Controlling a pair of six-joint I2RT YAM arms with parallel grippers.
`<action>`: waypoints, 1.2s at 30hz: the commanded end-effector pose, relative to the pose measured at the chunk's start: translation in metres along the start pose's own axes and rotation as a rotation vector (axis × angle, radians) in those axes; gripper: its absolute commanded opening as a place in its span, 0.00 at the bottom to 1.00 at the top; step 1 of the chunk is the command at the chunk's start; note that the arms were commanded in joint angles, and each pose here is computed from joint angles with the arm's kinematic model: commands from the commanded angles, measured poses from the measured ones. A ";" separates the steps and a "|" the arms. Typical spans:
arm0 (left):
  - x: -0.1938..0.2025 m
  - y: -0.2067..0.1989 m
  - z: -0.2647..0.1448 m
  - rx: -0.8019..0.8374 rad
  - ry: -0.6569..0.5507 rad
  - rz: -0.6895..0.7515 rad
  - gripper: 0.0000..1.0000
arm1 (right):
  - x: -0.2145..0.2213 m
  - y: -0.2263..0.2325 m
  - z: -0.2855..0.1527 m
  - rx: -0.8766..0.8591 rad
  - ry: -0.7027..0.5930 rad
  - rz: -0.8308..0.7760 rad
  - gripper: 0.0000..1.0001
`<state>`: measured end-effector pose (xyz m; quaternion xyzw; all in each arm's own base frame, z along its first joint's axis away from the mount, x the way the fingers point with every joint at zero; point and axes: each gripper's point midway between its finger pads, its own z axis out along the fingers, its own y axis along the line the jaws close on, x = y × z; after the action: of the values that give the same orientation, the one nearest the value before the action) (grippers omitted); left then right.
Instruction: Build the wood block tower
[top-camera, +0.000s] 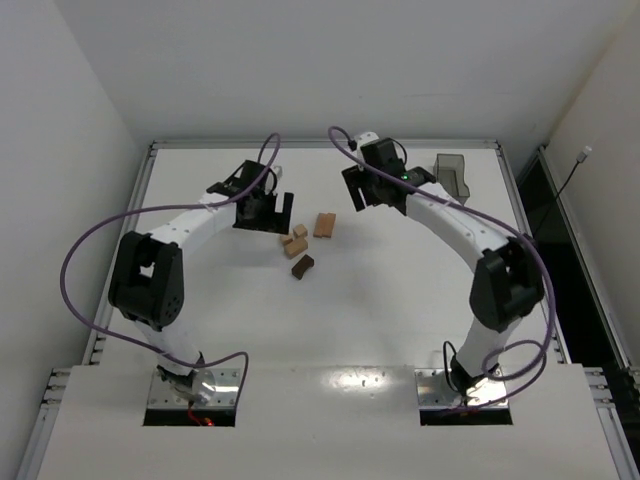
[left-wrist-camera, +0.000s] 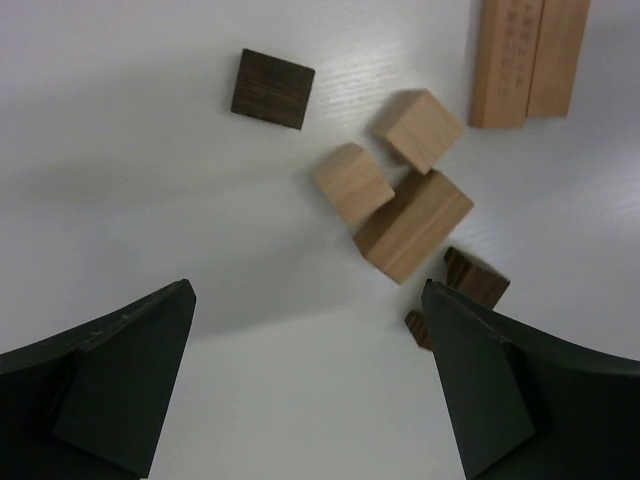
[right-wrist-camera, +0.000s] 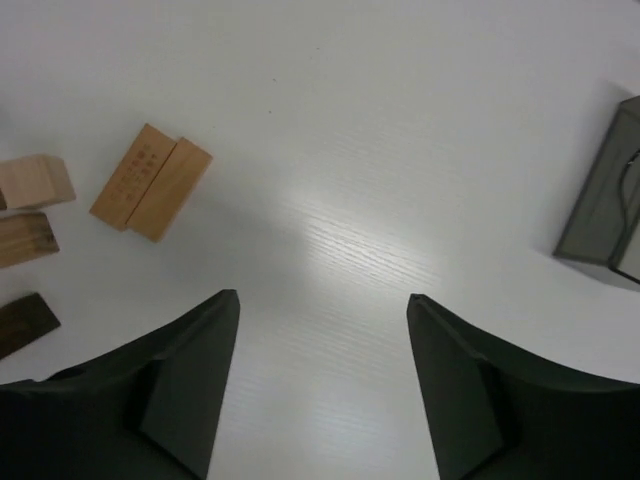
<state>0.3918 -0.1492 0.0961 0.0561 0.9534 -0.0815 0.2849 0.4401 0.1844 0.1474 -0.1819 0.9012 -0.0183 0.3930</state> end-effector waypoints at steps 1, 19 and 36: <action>-0.006 -0.007 -0.019 0.083 -0.040 0.143 0.96 | -0.013 -0.011 -0.034 -0.008 -0.076 -0.096 0.68; -0.007 -0.045 0.016 0.130 0.024 0.582 0.65 | 0.026 -0.032 -0.045 -0.037 -0.031 -0.078 0.84; -0.047 -0.059 0.052 0.129 -0.015 0.630 0.58 | 0.036 -0.034 -0.032 -0.075 0.005 -0.049 0.83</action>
<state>0.4369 -0.2090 0.0685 0.3612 0.8908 -0.0409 0.2727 0.3976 0.1333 0.1442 -0.2227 0.9020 -0.0070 0.3698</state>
